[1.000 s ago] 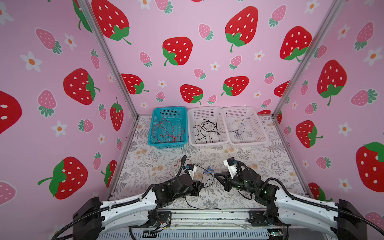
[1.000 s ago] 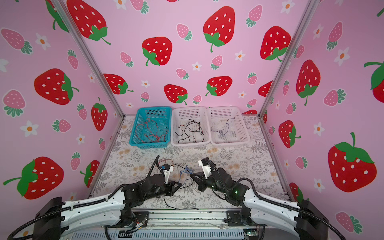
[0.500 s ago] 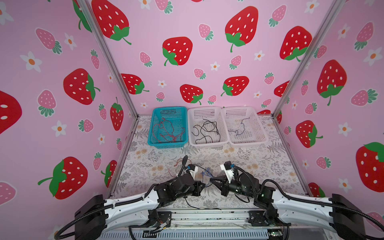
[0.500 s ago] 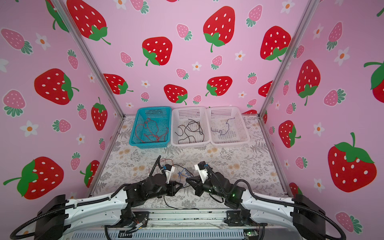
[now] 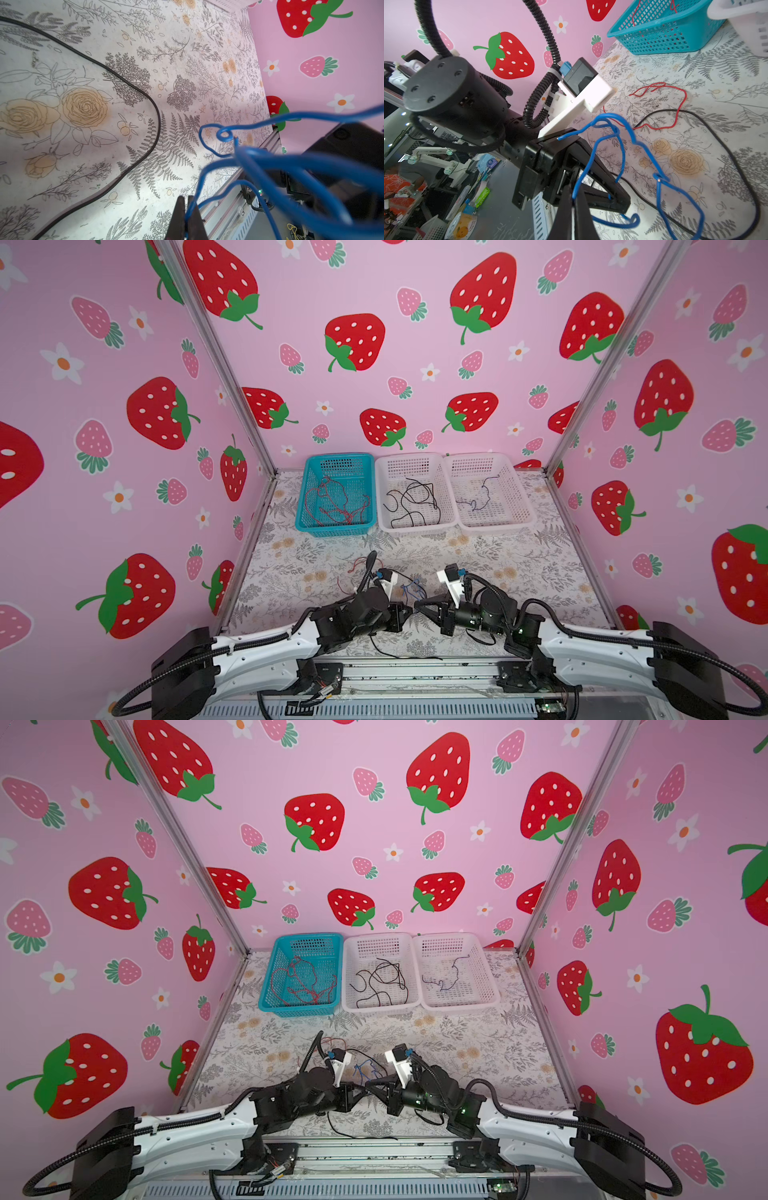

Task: Untangle the cables

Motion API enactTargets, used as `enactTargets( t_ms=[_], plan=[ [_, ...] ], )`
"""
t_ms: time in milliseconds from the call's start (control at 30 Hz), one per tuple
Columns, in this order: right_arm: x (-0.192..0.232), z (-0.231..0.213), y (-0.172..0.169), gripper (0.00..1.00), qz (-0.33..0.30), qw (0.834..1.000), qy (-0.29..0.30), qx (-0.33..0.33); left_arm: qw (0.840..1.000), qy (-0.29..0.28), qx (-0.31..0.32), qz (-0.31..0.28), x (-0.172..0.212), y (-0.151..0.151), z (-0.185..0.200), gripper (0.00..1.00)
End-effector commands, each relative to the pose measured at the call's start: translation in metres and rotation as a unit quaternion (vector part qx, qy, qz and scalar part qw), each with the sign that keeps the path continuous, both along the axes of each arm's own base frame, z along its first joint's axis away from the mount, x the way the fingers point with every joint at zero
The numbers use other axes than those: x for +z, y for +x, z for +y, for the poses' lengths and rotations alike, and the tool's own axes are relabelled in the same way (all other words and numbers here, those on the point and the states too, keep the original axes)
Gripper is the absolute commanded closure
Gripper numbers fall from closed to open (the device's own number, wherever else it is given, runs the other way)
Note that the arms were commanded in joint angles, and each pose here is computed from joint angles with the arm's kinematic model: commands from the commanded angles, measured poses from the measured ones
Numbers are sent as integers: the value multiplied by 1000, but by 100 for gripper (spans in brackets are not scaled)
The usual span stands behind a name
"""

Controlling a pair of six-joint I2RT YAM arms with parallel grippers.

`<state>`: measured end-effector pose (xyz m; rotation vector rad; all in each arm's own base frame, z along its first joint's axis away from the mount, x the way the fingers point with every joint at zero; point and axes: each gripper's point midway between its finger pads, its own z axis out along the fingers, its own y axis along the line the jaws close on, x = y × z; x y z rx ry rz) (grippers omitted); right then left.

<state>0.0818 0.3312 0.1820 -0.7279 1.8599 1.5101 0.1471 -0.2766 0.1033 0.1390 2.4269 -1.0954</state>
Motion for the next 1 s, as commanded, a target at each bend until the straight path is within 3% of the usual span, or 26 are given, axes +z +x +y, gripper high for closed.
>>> enactTargets(
  t_ms=[0,200,400,467,567,700,867,967],
  plan=[
    [57,2,-29,100,-39,994,81,69,1000,-14,9,-13,19,6,-4,100],
    [73,-18,-38,100,-87,990,81,78,1000,-8,21,-14,18,6,9,100],
    [50,-25,-27,100,-105,993,11,49,999,-27,28,-20,31,8,17,100],
    [44,-24,-25,94,-104,993,-13,48,999,-27,21,-23,36,7,16,100],
    [52,-28,-24,73,-119,992,-18,43,1000,-13,8,-24,40,5,16,100],
    [73,-43,-12,60,-154,988,-25,1,1000,7,-6,-22,42,1,20,100],
    [76,-55,12,57,-198,976,-57,-66,999,11,-39,-17,49,-8,21,100],
    [69,-47,17,57,-219,970,-86,-58,998,10,-68,-6,51,-17,19,100]
  ],
)
